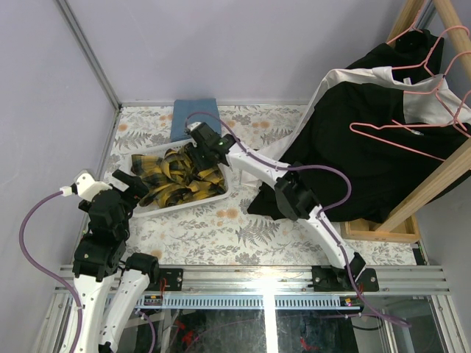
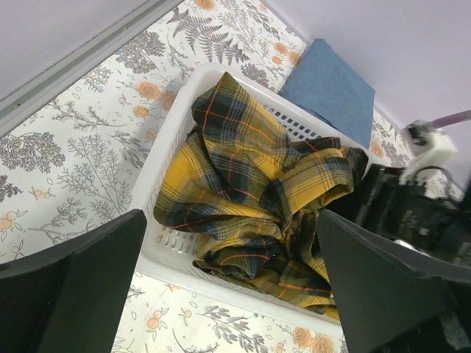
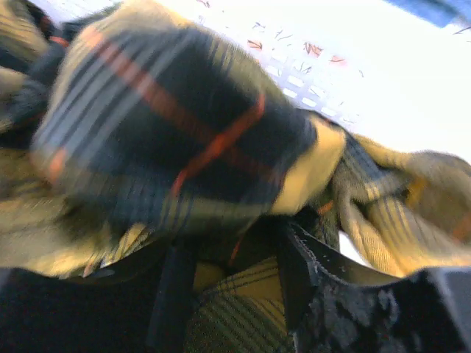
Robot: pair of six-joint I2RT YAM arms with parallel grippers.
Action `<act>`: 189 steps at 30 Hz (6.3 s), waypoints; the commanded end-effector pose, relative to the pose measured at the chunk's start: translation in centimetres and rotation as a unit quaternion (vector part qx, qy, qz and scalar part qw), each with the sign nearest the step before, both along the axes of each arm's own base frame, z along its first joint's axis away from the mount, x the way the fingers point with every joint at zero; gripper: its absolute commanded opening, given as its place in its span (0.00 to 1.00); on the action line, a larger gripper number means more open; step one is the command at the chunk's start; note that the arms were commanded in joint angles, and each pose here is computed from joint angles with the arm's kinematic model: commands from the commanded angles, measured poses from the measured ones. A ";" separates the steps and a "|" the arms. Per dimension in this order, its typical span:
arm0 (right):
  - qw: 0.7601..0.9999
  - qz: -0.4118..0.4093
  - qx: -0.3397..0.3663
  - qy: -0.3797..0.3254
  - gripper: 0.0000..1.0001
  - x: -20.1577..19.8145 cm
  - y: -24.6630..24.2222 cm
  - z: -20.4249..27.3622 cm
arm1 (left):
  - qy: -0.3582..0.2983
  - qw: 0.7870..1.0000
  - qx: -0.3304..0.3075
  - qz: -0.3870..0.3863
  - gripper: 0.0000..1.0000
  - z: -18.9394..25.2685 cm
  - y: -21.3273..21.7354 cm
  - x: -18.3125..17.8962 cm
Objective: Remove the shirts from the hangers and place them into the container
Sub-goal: Adjust the shirt in the bin, then pick up the hanger from the clothesline.
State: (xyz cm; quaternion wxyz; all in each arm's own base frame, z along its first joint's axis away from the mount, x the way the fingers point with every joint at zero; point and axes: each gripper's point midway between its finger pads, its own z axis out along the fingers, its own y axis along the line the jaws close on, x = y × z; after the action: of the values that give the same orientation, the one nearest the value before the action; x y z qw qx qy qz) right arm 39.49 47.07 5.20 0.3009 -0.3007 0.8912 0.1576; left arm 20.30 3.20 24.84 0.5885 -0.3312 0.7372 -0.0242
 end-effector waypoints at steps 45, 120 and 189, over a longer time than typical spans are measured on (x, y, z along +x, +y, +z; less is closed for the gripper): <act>0.973 -0.027 0.228 0.006 0.80 -24.2 -22.4 0.4 | -0.272 0.740 0.029 -0.615 1.00 16.3 -41.0 14.4; 0.974 0.000 0.215 0.073 0.81 -28.0 -23.9 -1.1 | -0.346 0.674 -0.056 -0.650 0.82 15.7 -56.3 24.2; 0.978 -0.012 0.179 0.110 0.81 -27.9 -23.6 -3.1 | -0.420 0.510 -0.070 -0.748 0.68 21.8 -57.7 13.3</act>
State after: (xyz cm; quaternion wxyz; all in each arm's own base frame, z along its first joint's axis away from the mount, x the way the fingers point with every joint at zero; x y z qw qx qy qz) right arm 12.28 23.74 2.99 0.2800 -0.2096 0.8673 0.3542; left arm 36.90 -56.06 41.22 0.5441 0.3276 0.4444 -0.6318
